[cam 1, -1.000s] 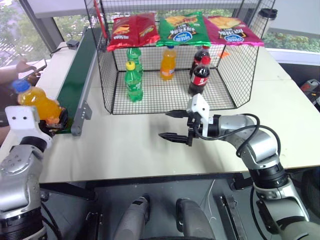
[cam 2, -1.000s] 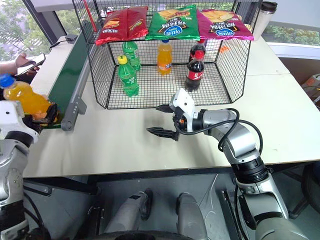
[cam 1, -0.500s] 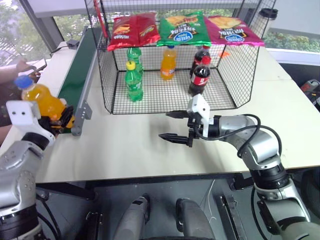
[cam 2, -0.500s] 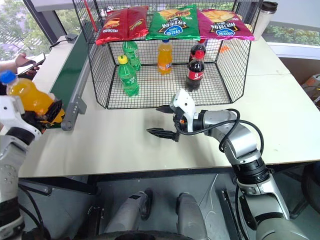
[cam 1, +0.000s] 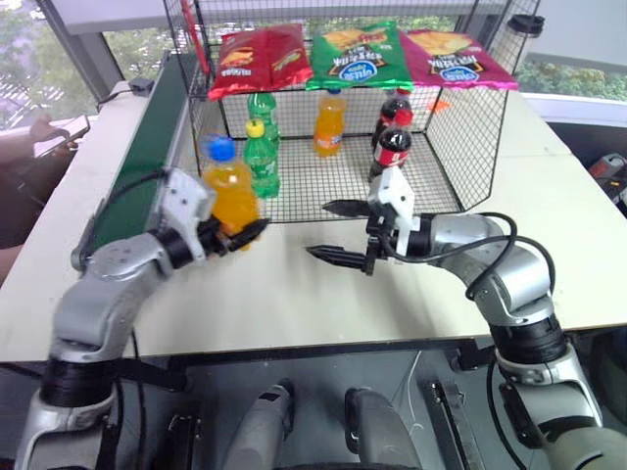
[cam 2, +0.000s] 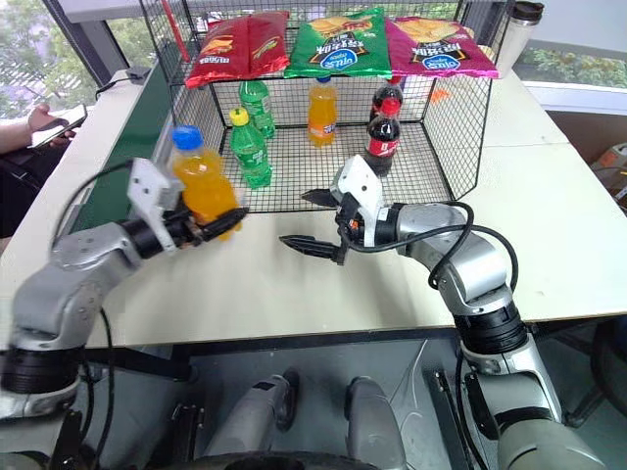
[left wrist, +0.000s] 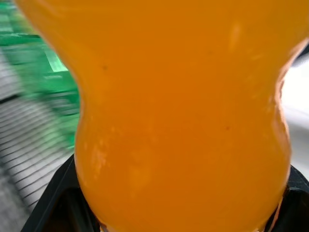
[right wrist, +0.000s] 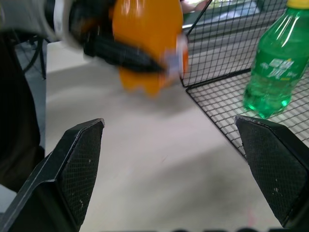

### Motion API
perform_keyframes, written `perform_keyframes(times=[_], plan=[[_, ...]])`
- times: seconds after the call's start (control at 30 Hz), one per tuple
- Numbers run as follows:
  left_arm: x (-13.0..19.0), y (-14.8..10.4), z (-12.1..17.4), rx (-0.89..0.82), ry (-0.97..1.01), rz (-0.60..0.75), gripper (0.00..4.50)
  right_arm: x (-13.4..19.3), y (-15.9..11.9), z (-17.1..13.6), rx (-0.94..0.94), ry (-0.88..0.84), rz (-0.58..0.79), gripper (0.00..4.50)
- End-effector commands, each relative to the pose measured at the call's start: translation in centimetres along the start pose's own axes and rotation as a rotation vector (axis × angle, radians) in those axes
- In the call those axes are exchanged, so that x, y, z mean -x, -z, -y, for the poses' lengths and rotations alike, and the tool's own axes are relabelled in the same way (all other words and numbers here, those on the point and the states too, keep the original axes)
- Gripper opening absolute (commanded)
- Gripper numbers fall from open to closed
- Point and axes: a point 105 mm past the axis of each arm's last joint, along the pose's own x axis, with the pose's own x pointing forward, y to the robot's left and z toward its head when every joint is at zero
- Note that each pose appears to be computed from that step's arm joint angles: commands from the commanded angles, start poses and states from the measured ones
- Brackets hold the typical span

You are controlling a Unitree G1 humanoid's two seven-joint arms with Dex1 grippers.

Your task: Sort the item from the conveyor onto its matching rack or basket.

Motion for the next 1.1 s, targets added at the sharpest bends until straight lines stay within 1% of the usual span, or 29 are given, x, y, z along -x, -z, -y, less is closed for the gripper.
perform_keyframes(times=[0.03,0.3,0.67,0.77,0.83,0.87,1.07,1.1], plan=[[-1.9,-1.2,2.2,-0.088,0.124,0.068,3.01,0.4,-2.2,0.0,0.053,0.011,0.054,4.50],[-4.4,-0.3,4.8,-0.109,0.252,0.077,3.01,0.3,-2.8,0.0,0.064,0.018,0.065,4.50],[-5.7,-1.0,6.5,-0.105,0.306,0.120,3.01,-0.2,-3.1,0.3,0.061,0.024,0.079,4.50],[-5.8,-1.2,6.5,-0.100,0.301,0.132,3.01,-0.3,-3.1,0.6,0.056,0.039,0.085,3.68],[-5.8,-1.3,6.5,-0.099,0.298,0.135,3.01,-0.3,-3.1,0.7,0.052,0.045,0.090,2.70],[-5.8,-1.3,6.5,-0.098,0.296,0.135,3.01,-0.3,-3.2,0.7,0.051,0.046,0.092,2.41],[-5.8,-1.4,6.1,-0.113,0.266,0.146,3.01,-0.4,-3.1,0.8,0.053,0.058,0.086,2.39],[-5.8,-1.3,6.1,-0.108,0.269,0.143,3.51,-0.4,-3.1,0.8,0.053,0.058,0.084,2.39]])
